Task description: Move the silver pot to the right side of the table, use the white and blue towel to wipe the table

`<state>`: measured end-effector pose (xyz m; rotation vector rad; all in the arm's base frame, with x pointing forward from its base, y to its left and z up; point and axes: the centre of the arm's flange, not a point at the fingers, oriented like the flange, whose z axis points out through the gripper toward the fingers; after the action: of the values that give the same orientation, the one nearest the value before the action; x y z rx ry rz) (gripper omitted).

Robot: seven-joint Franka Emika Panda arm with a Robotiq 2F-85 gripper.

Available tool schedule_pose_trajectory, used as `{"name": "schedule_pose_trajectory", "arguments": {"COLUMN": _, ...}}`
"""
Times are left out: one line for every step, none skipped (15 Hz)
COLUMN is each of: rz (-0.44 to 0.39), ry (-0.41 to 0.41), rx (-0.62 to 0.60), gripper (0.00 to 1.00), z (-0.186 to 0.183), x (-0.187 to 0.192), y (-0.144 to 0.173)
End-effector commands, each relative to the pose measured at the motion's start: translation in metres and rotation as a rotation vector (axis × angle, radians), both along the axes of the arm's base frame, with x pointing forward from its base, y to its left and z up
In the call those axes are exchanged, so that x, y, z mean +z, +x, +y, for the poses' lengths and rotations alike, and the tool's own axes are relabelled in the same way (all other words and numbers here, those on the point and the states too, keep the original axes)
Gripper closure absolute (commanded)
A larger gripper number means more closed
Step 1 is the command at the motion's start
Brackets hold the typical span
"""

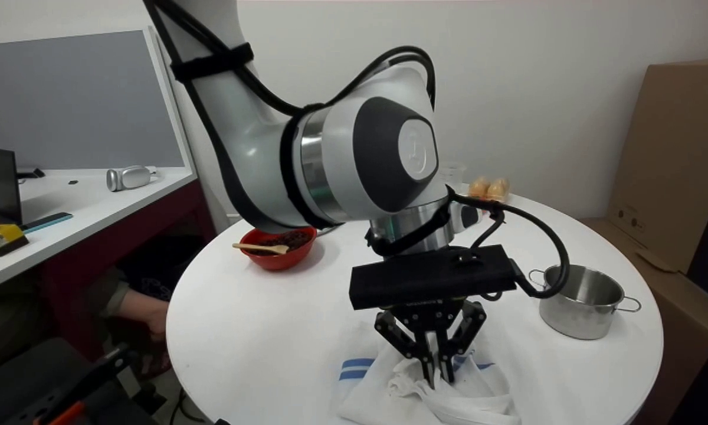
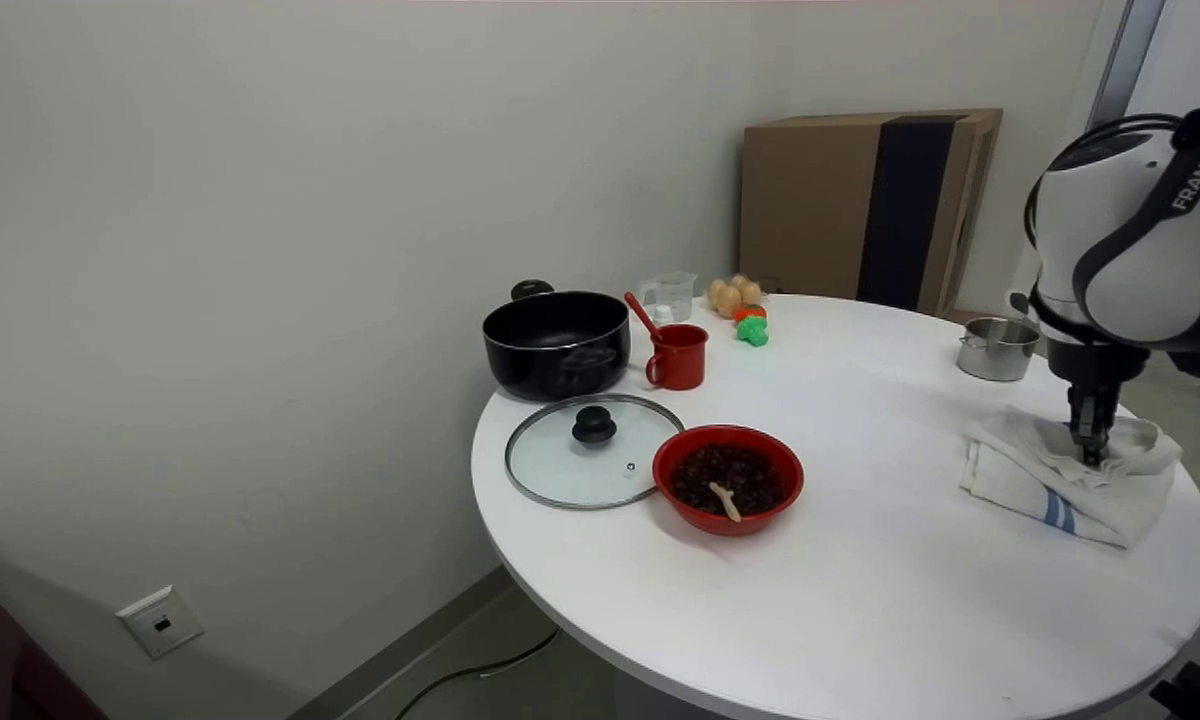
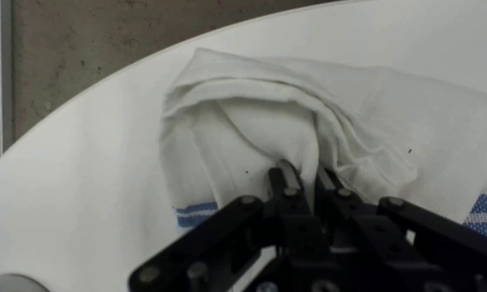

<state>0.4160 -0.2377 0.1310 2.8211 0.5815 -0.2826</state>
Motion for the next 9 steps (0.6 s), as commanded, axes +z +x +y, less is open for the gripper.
{"name": "schedule_pose_trajectory", "arguments": {"rz": -0.027, "ry": 0.017, "rx": -0.010, "gripper": 0.64, "z": 0.000, "x": 0.001, "y": 0.003}}
{"name": "schedule_pose_trajectory", "arguments": {"rz": -0.029, "ry": 0.021, "rx": -0.012, "gripper": 0.58, "z": 0.003, "x": 0.003, "y": 0.004}}
{"name": "schedule_pose_trajectory", "arguments": {"rz": -0.033, "ry": 0.024, "rx": -0.018, "gripper": 0.49, "z": 0.005, "x": 0.005, "y": 0.006}}
{"name": "schedule_pose_trajectory", "arguments": {"rz": -0.033, "ry": 0.035, "rx": -0.046, "gripper": 0.43, "z": 0.008, "x": 0.009, "y": 0.008}}
{"name": "schedule_pose_trajectory", "arguments": {"rz": -0.027, "ry": 0.048, "rx": -0.094, "gripper": 0.35, "z": 0.011, "x": 0.015, "y": 0.010}}
{"name": "schedule_pose_trajectory", "arguments": {"rz": -0.042, "ry": 0.060, "rx": -0.130, "gripper": 0.29, "z": 0.014, "x": 0.024, "y": 0.012}}
{"name": "schedule_pose_trajectory", "arguments": {"rz": -0.059, "ry": 0.073, "rx": -0.158, "gripper": 0.22, "z": 0.019, "x": 0.034, "y": 0.014}}
{"name": "schedule_pose_trajectory", "arguments": {"rz": -0.077, "ry": 0.086, "rx": -0.180, "gripper": 0.14, "z": 0.025, "x": 0.044, "y": 0.017}}
{"name": "schedule_pose_trajectory", "arguments": {"rz": -0.098, "ry": 0.102, "rx": -0.199, "gripper": 0.08, "z": 0.032, "x": 0.057, "y": 0.020}}
